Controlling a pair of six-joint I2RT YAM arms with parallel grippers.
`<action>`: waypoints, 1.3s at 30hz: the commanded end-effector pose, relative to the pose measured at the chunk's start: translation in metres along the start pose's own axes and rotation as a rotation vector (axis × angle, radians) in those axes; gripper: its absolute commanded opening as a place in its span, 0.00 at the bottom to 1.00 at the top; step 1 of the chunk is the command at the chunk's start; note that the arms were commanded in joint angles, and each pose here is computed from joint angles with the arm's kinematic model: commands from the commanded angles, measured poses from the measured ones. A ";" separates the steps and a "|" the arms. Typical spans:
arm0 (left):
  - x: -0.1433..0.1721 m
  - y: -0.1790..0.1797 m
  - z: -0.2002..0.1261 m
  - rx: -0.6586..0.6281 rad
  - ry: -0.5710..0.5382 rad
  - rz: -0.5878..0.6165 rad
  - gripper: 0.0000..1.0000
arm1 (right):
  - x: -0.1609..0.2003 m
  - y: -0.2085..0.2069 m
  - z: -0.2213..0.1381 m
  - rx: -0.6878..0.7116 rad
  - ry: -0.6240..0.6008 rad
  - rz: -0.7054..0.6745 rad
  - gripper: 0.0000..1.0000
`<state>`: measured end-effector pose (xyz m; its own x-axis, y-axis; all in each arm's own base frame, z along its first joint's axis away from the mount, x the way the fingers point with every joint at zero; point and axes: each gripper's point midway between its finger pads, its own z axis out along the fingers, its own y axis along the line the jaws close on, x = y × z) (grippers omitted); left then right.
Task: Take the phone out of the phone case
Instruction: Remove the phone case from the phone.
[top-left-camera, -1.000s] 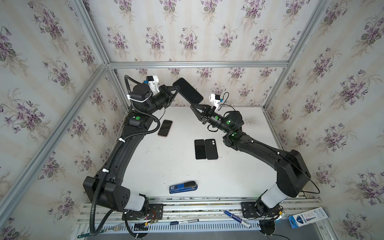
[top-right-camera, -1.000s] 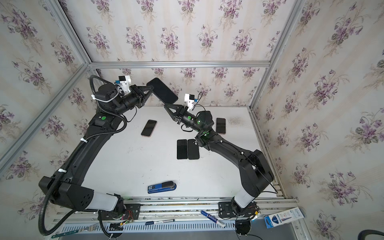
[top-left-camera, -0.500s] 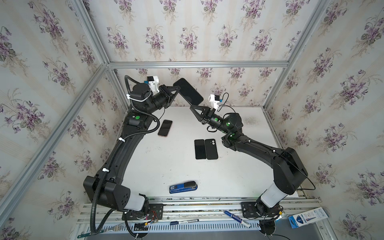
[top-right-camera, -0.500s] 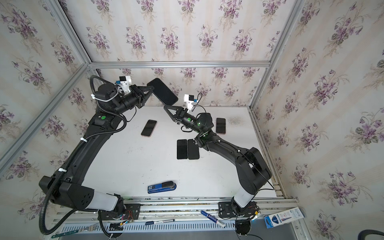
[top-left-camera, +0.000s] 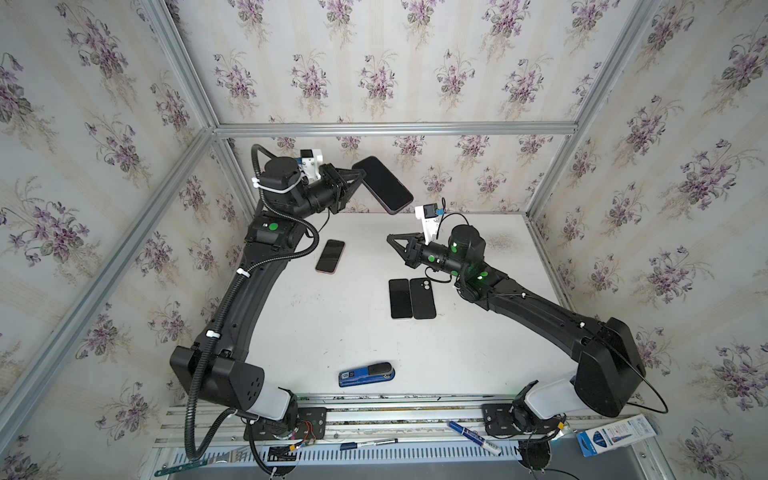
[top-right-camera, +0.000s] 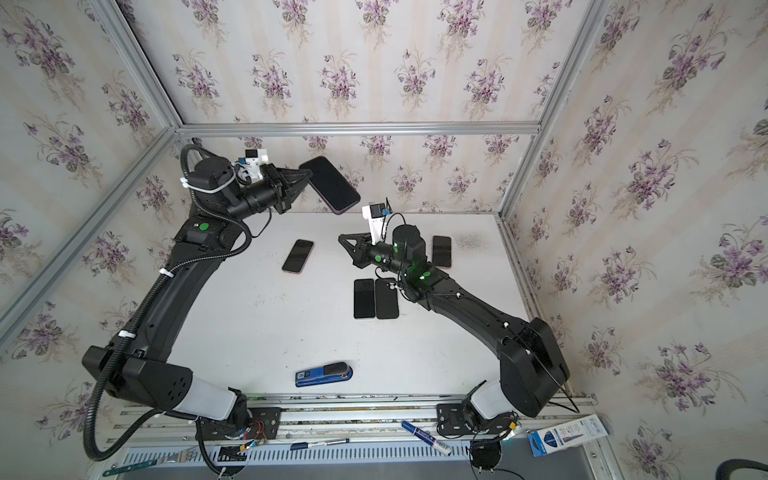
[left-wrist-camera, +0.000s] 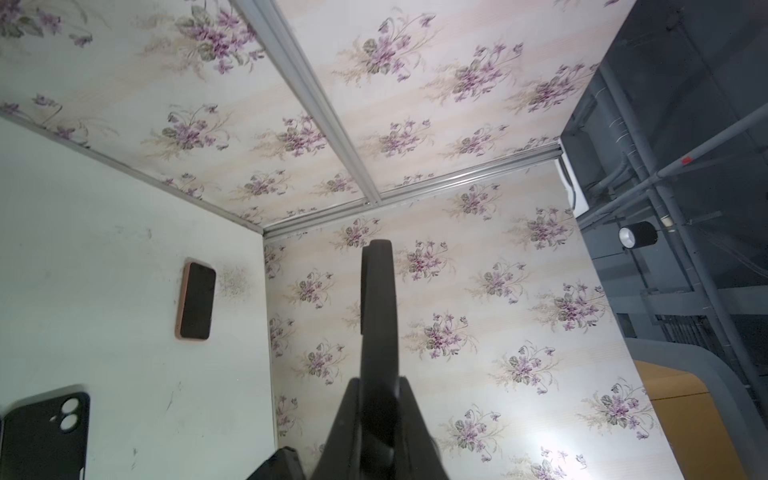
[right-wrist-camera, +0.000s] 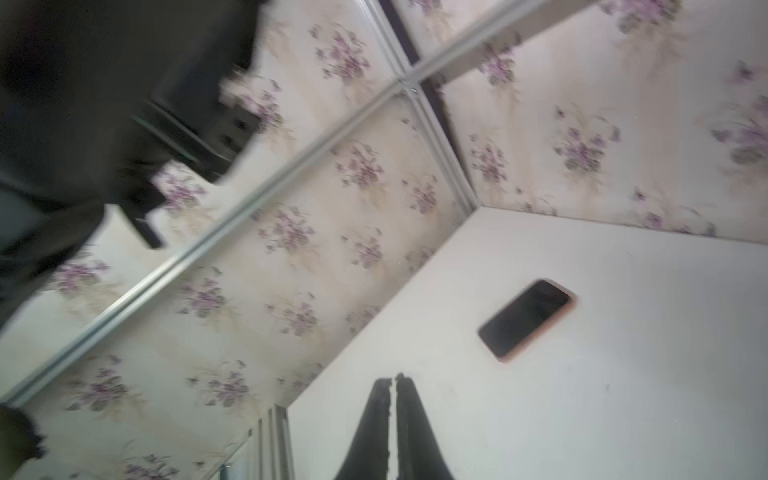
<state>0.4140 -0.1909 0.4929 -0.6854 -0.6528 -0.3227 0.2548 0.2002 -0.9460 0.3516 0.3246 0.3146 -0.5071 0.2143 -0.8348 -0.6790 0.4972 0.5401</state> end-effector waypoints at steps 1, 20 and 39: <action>-0.003 -0.034 -0.005 0.112 -0.008 0.057 0.00 | -0.004 -0.013 -0.012 0.058 -0.026 -0.022 0.30; 0.064 -0.069 -0.043 0.271 0.285 0.907 0.00 | -0.058 0.001 -0.079 -0.154 0.002 -0.108 0.53; 0.098 -0.081 -0.059 0.422 0.386 1.013 0.00 | -0.061 0.061 -0.071 -0.467 0.074 -0.245 0.31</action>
<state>0.2929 -0.2263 0.5270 -0.2458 -0.0521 -0.9679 0.9410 0.2269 -0.2512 0.3127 0.2766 0.3931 -0.3751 0.0712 -0.9243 -0.9114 0.1540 0.3817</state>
